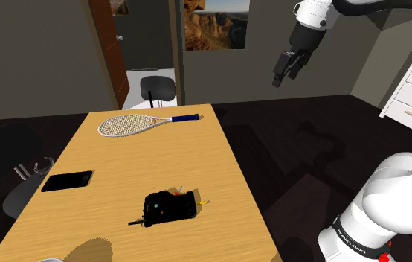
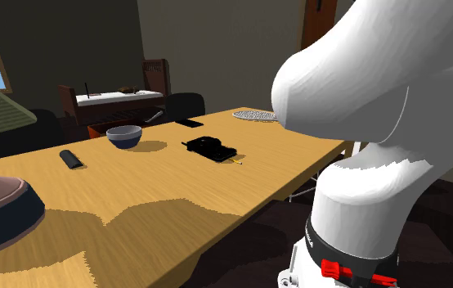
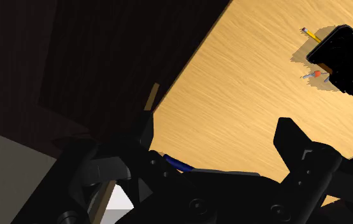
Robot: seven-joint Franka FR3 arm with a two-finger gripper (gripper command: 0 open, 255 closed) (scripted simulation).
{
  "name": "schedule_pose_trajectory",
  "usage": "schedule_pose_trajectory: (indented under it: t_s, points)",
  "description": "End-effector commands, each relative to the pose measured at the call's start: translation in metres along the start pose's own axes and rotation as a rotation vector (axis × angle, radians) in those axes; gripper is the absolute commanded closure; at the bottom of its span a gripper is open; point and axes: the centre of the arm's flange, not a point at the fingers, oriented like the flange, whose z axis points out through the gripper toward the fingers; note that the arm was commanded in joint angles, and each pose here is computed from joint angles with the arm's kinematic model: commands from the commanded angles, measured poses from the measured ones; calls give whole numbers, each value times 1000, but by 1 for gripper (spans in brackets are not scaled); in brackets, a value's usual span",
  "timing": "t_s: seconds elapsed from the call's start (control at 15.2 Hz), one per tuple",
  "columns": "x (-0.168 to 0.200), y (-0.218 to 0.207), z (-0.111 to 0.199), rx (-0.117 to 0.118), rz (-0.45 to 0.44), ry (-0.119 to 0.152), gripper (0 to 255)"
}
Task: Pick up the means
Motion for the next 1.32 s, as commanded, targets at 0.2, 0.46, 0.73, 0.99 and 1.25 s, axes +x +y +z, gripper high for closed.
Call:
schedule_pose_trajectory:
  t_s: [0.2, 0.46, 0.73, 0.99, 1.25]
  points:
    - [21, -21, 26, 9, -62, -7, 0]
    - [46, -52, 60, 22, -145, -17, 0]
    - [69, -85, 94, 34, -228, -27, 0]
    - [88, -121, 127, 46, -312, -36, 0]
    - [104, -158, 161, 59, -395, -46, 0]
